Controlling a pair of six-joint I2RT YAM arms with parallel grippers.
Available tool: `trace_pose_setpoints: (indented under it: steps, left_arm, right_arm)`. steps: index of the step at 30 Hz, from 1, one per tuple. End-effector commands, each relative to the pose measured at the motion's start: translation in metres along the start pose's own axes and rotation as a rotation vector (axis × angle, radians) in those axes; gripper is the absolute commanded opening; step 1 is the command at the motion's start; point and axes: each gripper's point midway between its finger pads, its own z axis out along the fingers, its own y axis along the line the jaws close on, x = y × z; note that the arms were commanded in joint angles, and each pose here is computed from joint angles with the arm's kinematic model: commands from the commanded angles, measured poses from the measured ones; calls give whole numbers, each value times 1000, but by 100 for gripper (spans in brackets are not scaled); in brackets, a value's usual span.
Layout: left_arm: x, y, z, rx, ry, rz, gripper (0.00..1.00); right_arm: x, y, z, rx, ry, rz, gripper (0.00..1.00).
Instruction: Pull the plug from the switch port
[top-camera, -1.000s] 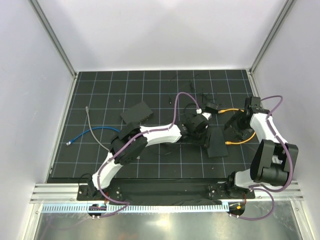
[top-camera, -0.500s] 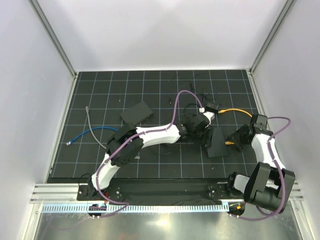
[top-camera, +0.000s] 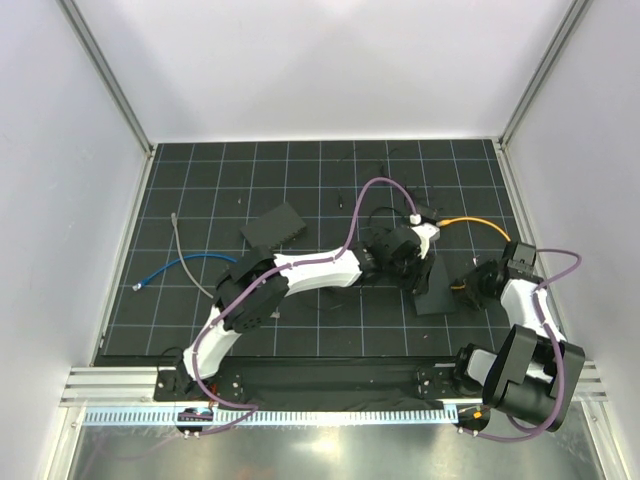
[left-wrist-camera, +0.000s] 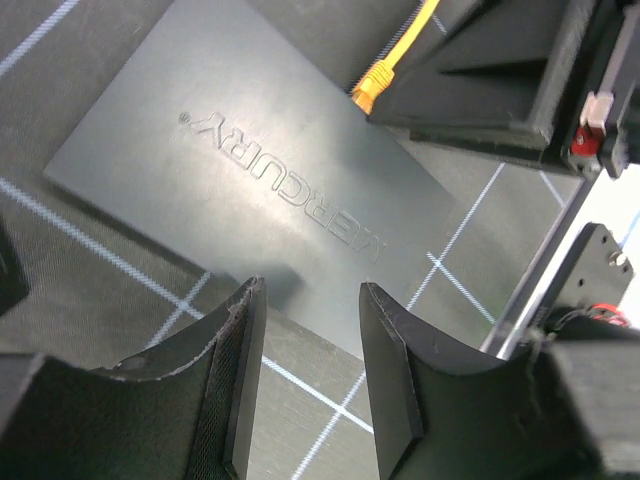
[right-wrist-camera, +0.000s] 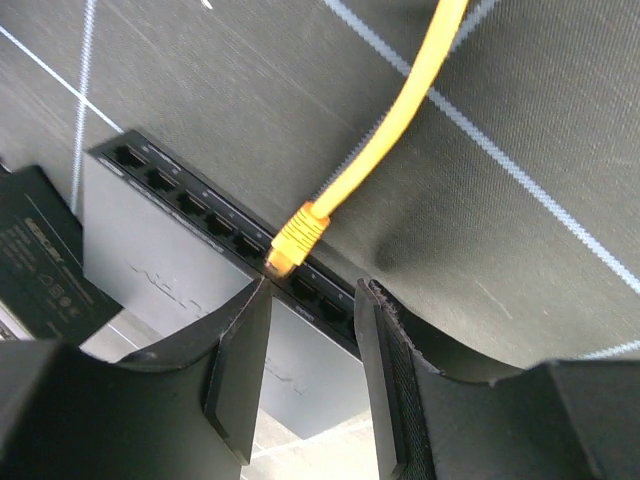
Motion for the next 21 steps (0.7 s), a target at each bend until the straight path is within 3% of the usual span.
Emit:
trace_pose_setpoints:
  steps: [1, 21]
  left_arm:
    - [-24, -16, 3, 73, -79, 115, 46]
    - [-15, -16, 16, 131, -120, 123, 44]
  right_arm:
    - [-11, 11, 1, -57, -58, 6, 47]
    - [-7, 5, 7, -90, -111, 59, 46]
